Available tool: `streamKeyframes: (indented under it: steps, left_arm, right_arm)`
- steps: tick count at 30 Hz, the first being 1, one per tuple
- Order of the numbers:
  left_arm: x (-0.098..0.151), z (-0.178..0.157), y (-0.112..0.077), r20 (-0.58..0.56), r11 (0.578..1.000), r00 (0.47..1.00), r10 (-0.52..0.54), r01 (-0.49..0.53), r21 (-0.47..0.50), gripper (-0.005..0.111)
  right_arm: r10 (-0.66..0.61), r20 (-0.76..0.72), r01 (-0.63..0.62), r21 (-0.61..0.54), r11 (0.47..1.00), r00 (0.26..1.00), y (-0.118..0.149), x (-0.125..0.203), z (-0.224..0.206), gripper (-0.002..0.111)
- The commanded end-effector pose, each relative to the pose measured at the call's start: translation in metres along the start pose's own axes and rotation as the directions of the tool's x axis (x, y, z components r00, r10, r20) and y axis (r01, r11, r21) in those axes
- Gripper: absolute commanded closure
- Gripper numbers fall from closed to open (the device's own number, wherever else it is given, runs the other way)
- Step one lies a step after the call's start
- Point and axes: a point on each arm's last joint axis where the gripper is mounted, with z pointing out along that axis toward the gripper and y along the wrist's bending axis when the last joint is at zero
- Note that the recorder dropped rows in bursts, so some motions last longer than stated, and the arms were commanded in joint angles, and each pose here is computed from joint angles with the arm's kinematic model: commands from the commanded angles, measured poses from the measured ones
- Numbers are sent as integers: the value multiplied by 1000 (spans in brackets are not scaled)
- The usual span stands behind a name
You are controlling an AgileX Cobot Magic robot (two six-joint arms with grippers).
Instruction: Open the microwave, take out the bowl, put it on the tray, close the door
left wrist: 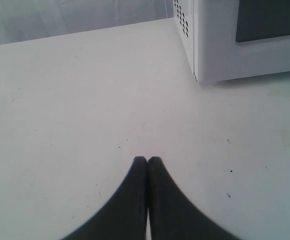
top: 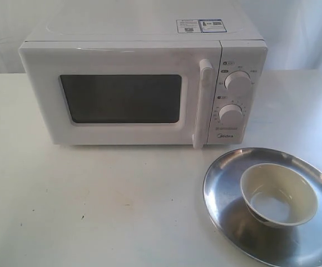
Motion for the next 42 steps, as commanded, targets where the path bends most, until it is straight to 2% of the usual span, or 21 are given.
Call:
streamKeyframes:
  steps: [1,10,12,19,35,42]
  left_arm:
    - [1,0,0,0,1000,1000,-9,9,2,107]
    - [1,0,0,0,1000,1000,-9,9,2,107]
    - [1,0,0,0,1000,1000,-9,9,2,107]
    - [1,0,0,0,1000,1000,-9,9,2,107]
    - [1,0,0,0,1000,1000,-9,9,2,107]
    - [1,0,0,0,1000,1000,-9,9,2,107]
  right_arm:
    - [-24,-7,24,-17,1000,1000,1,2,0,108]
    - [-75,-18,76,12,997,997,-1,3,0,108]
    - [-59,-40,59,-2,998,997,0,5,0,108]
    - [-135,-81,131,-51,990,988,4,9,-1,108]
    - [-114,-76,109,-61,992,991,5,9,-1,108]
    - [-145,-74,141,-64,988,987,5,9,-1,108]
